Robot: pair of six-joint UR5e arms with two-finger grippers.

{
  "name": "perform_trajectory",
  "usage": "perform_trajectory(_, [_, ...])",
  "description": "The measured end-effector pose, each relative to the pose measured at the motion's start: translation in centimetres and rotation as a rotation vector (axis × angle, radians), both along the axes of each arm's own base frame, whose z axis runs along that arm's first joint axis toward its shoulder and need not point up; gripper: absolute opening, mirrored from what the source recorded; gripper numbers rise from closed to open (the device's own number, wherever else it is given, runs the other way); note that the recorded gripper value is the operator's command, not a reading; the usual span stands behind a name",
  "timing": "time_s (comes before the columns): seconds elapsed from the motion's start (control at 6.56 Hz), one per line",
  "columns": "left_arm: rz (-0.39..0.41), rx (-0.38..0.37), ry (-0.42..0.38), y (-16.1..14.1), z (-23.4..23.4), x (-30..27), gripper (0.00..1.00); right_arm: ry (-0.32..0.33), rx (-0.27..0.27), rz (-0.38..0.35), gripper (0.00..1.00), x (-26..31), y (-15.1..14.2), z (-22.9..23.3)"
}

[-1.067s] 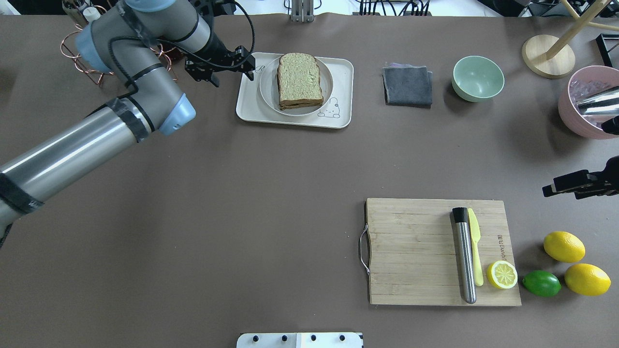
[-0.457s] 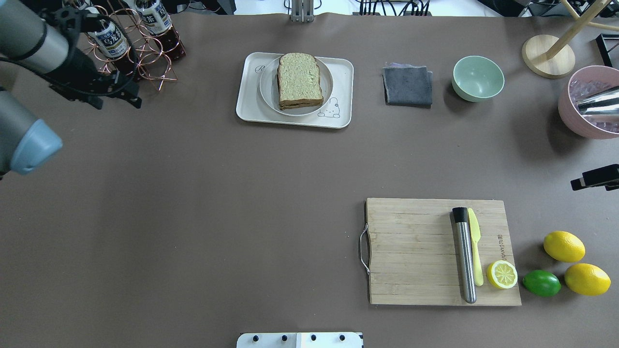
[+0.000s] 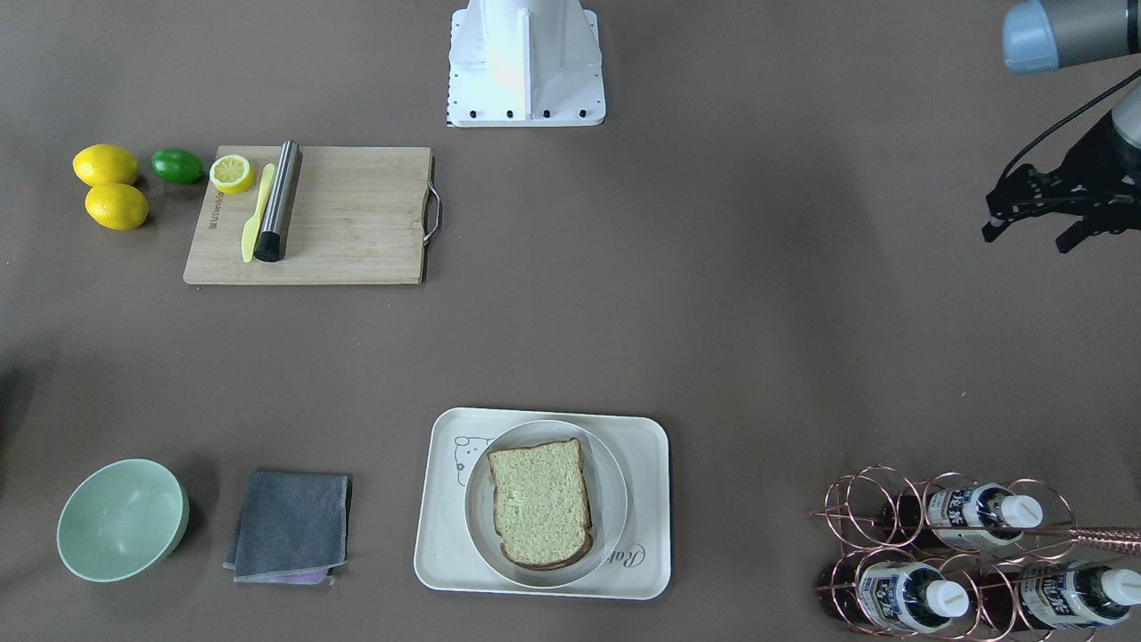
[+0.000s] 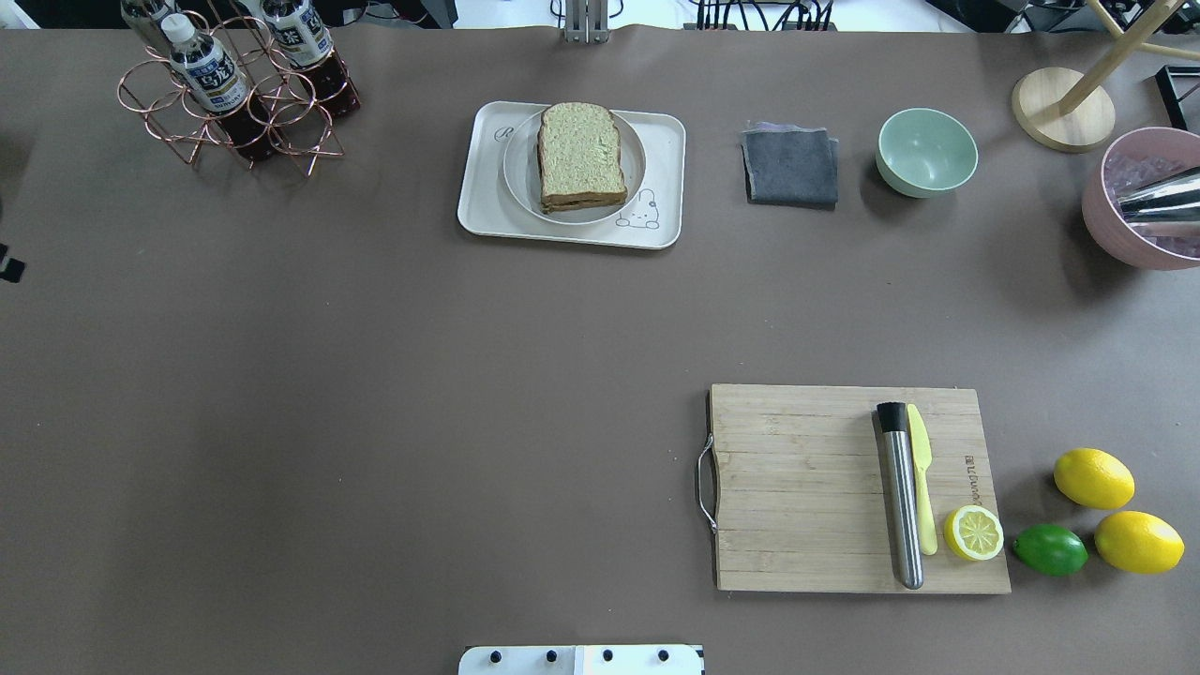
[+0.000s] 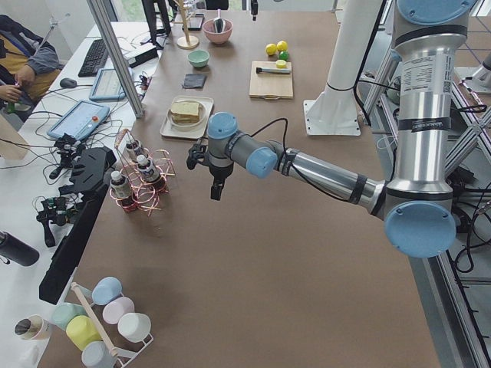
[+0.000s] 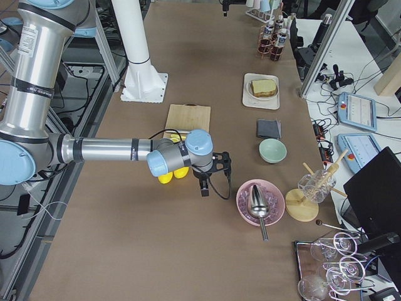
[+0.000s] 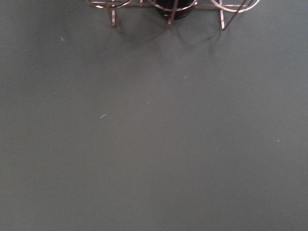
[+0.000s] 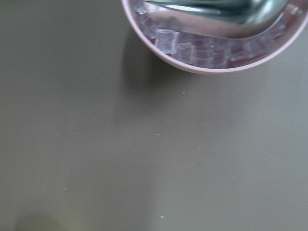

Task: Make sandwich and place on tray

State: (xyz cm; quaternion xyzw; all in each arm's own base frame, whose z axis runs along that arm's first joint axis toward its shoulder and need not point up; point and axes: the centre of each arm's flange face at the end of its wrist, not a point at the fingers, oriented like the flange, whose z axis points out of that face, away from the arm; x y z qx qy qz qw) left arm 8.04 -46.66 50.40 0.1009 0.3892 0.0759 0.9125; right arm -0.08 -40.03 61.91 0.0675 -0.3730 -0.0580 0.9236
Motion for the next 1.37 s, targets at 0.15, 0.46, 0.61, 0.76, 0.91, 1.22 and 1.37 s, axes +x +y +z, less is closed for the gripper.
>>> perform_trajectory(0.15, [0.035, 0.047, -0.051, 1.3, 3.6, -4.1, 0.98, 0.063, 0.013, -0.012, 0.99, 2.2, -0.4, 0.4])
perform_trajectory(0.46, [0.071, 0.091, -0.126, 4.2, 8.9, -10.1, 0.98, 0.105, -0.001, -0.014, 0.99, 3.9, -0.4, 1.0])
perform_trajectory(0.61, [0.073, 0.091, -0.136, 4.8, 9.7, -10.9, 0.98, 0.109, -0.010, -0.013, 0.99, 4.2, 0.0, 1.4])
perform_trajectory(0.76, [0.072, 0.089, -0.138, 5.0, 10.0, -11.2, 0.98, 0.110, -0.019, -0.010, 0.99, 4.4, 0.7, 1.7])
perform_trajectory(0.91, [0.070, 0.090, -0.138, 5.0, 10.0, -11.3, 0.98, 0.110, -0.024, -0.004, 1.00, 4.7, 1.3, 1.9])
perform_trajectory(1.22, [0.067, 0.095, -0.134, 4.9, 9.6, -11.3, 0.98, 0.111, -0.028, 0.012, 1.00, 5.3, 1.7, 2.0])
perform_trajectory(1.37, [0.065, 0.095, -0.131, 4.7, 9.3, -11.2, 0.98, 0.111, -0.027, 0.016, 0.99, 5.4, 1.7, 1.9])
